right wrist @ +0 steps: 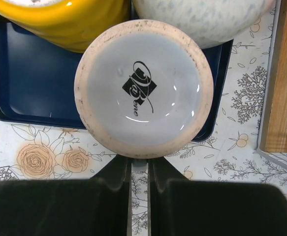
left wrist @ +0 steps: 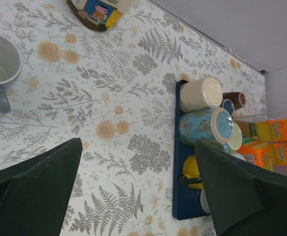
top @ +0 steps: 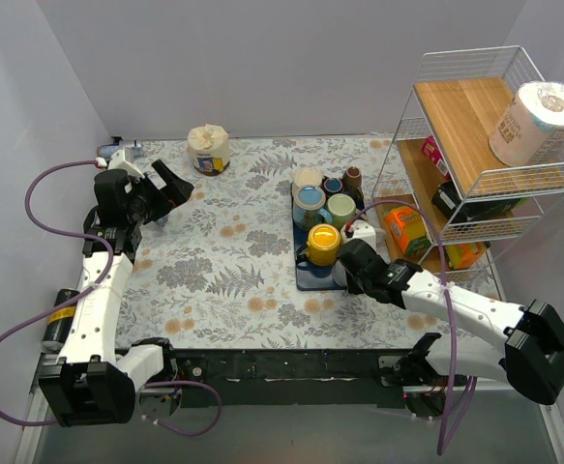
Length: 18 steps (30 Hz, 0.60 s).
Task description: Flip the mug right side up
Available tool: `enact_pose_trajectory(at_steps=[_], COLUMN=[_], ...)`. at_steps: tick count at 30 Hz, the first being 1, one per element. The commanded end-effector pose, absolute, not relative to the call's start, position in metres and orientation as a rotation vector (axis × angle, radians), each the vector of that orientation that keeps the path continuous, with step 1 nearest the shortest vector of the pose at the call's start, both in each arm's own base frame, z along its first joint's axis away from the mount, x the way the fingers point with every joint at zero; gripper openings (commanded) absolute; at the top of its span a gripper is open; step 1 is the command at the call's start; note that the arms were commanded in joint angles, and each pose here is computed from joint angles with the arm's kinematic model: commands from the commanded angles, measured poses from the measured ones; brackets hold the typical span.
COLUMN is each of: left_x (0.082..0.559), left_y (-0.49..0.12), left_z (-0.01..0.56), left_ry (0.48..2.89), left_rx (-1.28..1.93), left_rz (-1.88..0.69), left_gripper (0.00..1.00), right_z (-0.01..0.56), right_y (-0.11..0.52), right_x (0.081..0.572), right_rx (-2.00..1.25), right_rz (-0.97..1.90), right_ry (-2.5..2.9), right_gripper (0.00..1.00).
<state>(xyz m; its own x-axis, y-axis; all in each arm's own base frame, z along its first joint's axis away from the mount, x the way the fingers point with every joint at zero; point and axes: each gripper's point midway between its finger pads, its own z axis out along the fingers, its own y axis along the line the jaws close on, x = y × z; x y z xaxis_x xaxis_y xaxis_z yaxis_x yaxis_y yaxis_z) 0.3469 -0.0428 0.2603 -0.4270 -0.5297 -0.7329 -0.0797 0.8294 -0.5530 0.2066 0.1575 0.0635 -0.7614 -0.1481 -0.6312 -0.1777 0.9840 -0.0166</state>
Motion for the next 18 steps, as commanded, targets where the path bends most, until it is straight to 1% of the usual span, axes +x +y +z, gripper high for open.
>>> enact_pose_trajectory(at_steps=[1, 6, 7, 9, 10, 14, 18], left_x=[0.336, 0.323, 0.32, 0.316, 0.314, 0.31, 0.302], left_y=[-0.063, -0.102, -0.107, -0.116, -0.119, -0.127, -0.136], left_z=[0.281, 0.289, 0.292, 0.302, 0.304, 0.313, 0.321], left_ry=[1.925, 1.906, 1.895, 1.854, 1.85, 1.821, 1.801], left_rx=[-0.384, -0.271, -0.253, -0.189, -0.184, -0.13, -0.062], left_rz=[-0.682, -0.973, -1.01, -1.083, -1.111, -1.176, -1.245], left_gripper=[0.98, 0.98, 0.98, 0.98, 0.98, 0.98, 0.98], right_z=[0.109, 0.16, 0.179, 0.196, 0.213, 0.25, 0.277], right_y=[0.163, 0.18, 0.185, 0.194, 0.198, 0.213, 0.229], right_x=[0.215, 0.21, 0.213, 0.208, 0.21, 0.208, 0.211], right_rx=[-0.189, -0.164, -0.143, -0.122, -0.105, -0.099, -0.123], right_rz=[0.136, 0.321, 0.363, 0.45, 0.497, 0.634, 0.721], right_ry=[2.369, 2.317, 2.289, 2.282, 2.254, 2.194, 2.145], right_gripper=[0.01, 0.01, 0.01, 0.01, 0.01, 0.01, 0.01])
